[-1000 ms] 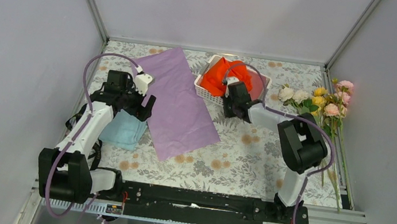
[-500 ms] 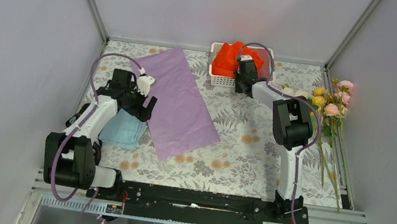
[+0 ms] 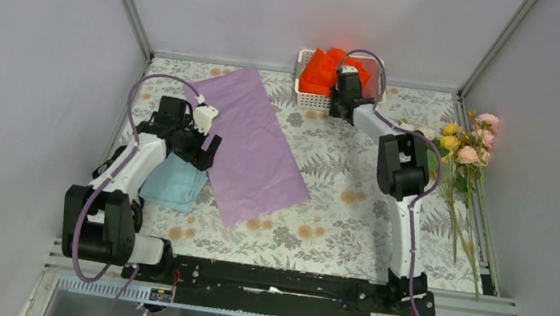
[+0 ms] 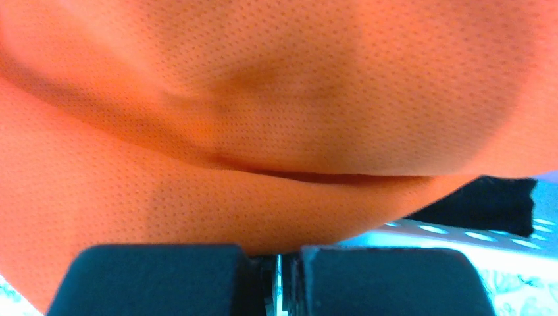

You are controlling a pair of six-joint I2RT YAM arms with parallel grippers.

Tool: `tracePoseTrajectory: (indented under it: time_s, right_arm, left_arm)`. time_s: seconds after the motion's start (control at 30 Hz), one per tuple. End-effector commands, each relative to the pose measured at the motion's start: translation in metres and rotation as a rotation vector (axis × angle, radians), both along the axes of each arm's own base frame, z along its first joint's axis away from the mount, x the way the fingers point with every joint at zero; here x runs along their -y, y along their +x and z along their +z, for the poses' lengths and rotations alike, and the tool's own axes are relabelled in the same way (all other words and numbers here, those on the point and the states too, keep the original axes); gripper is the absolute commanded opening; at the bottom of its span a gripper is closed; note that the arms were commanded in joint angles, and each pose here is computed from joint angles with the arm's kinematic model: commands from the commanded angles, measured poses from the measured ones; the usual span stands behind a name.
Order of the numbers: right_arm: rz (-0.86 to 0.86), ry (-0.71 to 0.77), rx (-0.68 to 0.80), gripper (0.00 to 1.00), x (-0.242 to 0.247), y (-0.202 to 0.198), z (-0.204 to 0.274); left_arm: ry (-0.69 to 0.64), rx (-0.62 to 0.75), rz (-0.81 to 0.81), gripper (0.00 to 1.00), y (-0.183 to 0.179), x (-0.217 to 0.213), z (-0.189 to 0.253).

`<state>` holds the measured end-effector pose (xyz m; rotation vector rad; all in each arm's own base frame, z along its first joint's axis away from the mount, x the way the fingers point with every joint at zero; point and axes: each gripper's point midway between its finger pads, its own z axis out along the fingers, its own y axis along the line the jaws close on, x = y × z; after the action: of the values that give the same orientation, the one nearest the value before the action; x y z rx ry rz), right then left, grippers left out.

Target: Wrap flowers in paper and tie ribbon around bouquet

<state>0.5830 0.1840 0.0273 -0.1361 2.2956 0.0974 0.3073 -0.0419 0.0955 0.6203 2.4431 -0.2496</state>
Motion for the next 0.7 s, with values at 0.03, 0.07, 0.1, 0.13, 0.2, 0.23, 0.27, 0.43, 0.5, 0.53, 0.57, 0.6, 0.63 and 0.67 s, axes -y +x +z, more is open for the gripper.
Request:
tracePoseTrajectory:
  time_s: [0.03,0.07,0.1,0.13,0.2,0.23,0.27,0.43,0.5,0.53,0.57,0.6,0.63,0.67]
  right_arm:
    - [-0.019,0.071,0.067,0.00,-0.012,0.025,0.024]
    - [-0.016,0.069,0.071,0.00,-0.012,0.025,0.028]
    - [0.000,0.065,0.073,0.00,-0.012,0.023,0.034]
    - [0.026,0.067,0.076,0.00,-0.015,0.019,0.042]
    - [0.119,0.070,0.091,0.00,-0.028,0.004,0.059]
    - [0.192,0.070,0.100,0.00,-0.041,-0.009,0.067]
    - [0.298,0.095,0.091,0.00,-0.058,-0.027,0.072]
    - [0.649,0.243,0.161,0.00,-0.132,-0.078,0.136]
    - [0.631,0.276,0.227,0.00,-0.147,-0.068,0.160]
    - [0.592,0.276,0.251,0.00,-0.150,-0.057,0.163]
    - [0.537,0.289,0.292,0.00,-0.152,-0.040,0.172]
    - [0.476,0.294,0.309,0.00,-0.153,-0.023,0.170]
    - [0.420,0.290,0.308,0.00,-0.154,-0.004,0.157]
    - [0.393,0.296,0.328,0.00,-0.158,0.010,0.159]
  left_arm:
    - [0.018,0.033,0.020,0.95,0.009,-0.006,0.008]
    - [0.020,0.032,0.022,0.95,0.009,-0.006,0.008]
    - [0.022,0.031,0.022,0.95,0.008,-0.007,0.007]
    - [0.022,0.033,0.022,0.95,0.008,-0.006,0.007]
    - [0.024,0.036,0.016,0.95,0.007,-0.006,0.008]
    - [0.025,0.035,0.015,0.95,0.007,-0.007,0.007]
    - [0.026,0.037,0.014,0.95,0.007,-0.007,0.008]
    - [0.021,0.038,0.011,0.95,0.010,-0.006,0.009]
    - [0.020,0.034,0.013,0.95,0.010,-0.006,0.008]
    - [0.018,0.032,0.013,0.95,0.010,-0.005,0.008]
    - [0.017,0.029,0.011,0.95,0.010,-0.005,0.007]
    - [0.017,0.026,0.012,0.95,0.010,-0.005,0.006]
    - [0.017,0.024,0.011,0.95,0.009,-0.005,0.005]
    - [0.020,0.021,0.011,0.95,0.009,-0.006,0.003]
